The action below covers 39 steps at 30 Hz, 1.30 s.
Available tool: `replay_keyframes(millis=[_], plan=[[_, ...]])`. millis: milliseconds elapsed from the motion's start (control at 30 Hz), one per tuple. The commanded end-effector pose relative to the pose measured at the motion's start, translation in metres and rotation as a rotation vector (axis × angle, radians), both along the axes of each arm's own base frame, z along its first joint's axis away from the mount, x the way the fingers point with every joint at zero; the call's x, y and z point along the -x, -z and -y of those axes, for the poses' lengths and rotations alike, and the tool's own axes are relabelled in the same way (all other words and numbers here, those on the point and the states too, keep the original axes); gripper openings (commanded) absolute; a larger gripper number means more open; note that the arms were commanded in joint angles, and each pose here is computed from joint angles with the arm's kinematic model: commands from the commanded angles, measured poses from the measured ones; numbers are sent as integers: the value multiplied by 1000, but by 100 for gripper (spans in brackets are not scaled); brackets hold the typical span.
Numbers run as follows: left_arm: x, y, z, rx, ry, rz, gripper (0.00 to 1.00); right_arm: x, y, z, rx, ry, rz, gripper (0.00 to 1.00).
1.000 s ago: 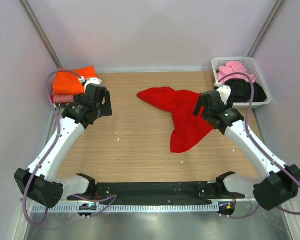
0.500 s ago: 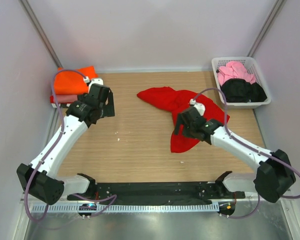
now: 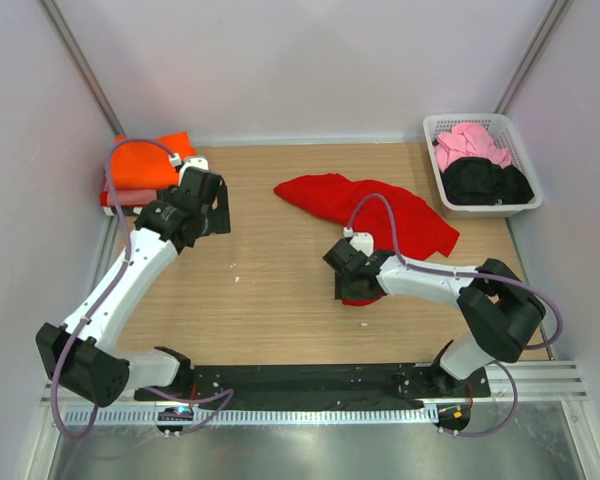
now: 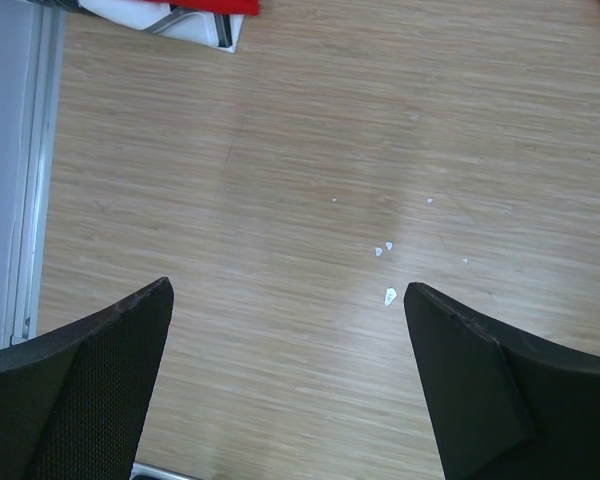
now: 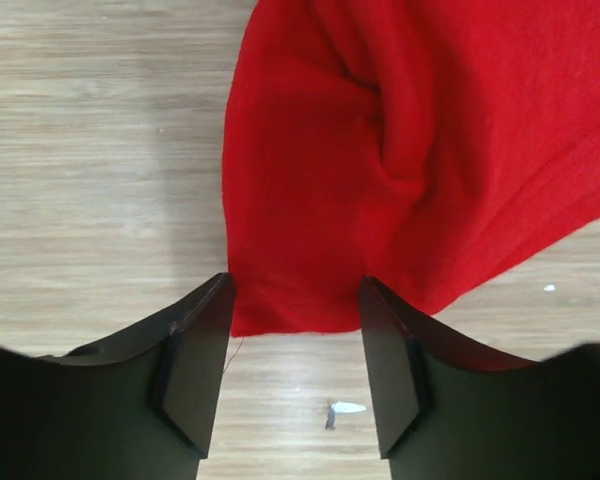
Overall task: Fold and stack the t-shirts
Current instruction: Flatten the tshirt out
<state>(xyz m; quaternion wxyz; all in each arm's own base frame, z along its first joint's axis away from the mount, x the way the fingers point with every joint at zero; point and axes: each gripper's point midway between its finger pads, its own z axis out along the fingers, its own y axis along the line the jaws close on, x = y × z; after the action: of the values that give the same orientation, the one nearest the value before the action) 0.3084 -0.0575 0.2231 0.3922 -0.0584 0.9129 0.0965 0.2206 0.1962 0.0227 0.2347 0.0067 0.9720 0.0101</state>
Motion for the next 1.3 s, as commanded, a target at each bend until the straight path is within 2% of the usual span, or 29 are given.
replay_keyframes(millis=[0,67,100,133,167,200,267,300,367,400,433,500,567,600,667,700,733,800,833,1000,1100,1167,1233,1267], plan=[[-3,2,5,1,21,-8,98,-12,8,-3,33,7,32,55],[-4,3,7,6,30,-13,98,-9,16,-5,48,-19,7,46],[-4,3,8,9,28,-15,98,-8,18,-4,53,-28,-1,37],[-4,4,8,11,27,-19,98,-5,20,-5,54,-42,-13,16],[-4,4,12,36,25,-19,98,-4,16,-5,47,-46,-12,7],[-4,5,15,55,26,-22,98,-3,12,-5,42,-47,-9,1],[-5,6,28,117,32,-38,97,-3,-6,4,44,-22,29,1],[-4,10,42,198,42,-62,97,-7,-38,6,-6,5,111,1],[-11,17,64,296,68,-66,98,-7,-71,27,-18,96,202,1],[-12,22,80,377,79,-83,98,-5,-106,32,-113,119,288,1],[-24,20,92,426,91,-47,99,0,-117,40,-131,139,309,1],[-40,40,112,482,110,-74,100,6,-138,55,-174,184,371,1],[-76,56,138,551,137,-33,100,14,-155,72,-197,201,419,1],[-80,74,140,539,121,-72,100,16,-152,75,-179,200,410,1],[-107,82,157,577,142,-38,100,23,-149,83,-152,197,392,1],[-116,115,163,566,128,-96,100,26,-146,83,-155,197,376,1],[-135,105,174,592,144,-59,100,28,-145,80,-170,186,366,1],[-148,136,189,615,147,-122,100,31,-145,74,-216,175,354,1],[-163,132,198,635,157,-96,100,31,-146,73,-231,177,356,1],[-189,148,225,734,174,-103,100,33,-158,80,-236,179,391,1],[-201,162,229,739,147,-106,99,35,-160,78,-252,163,389,1],[-205,179,231,738,128,-125,95,35,-159,75,-260,158,381,1],[-213,181,238,761,127,-125,84,35,-158,75,-253,153,378,1],[-213,193,240,763,120,-146,74,35,-157,76,-250,151,376,1]])
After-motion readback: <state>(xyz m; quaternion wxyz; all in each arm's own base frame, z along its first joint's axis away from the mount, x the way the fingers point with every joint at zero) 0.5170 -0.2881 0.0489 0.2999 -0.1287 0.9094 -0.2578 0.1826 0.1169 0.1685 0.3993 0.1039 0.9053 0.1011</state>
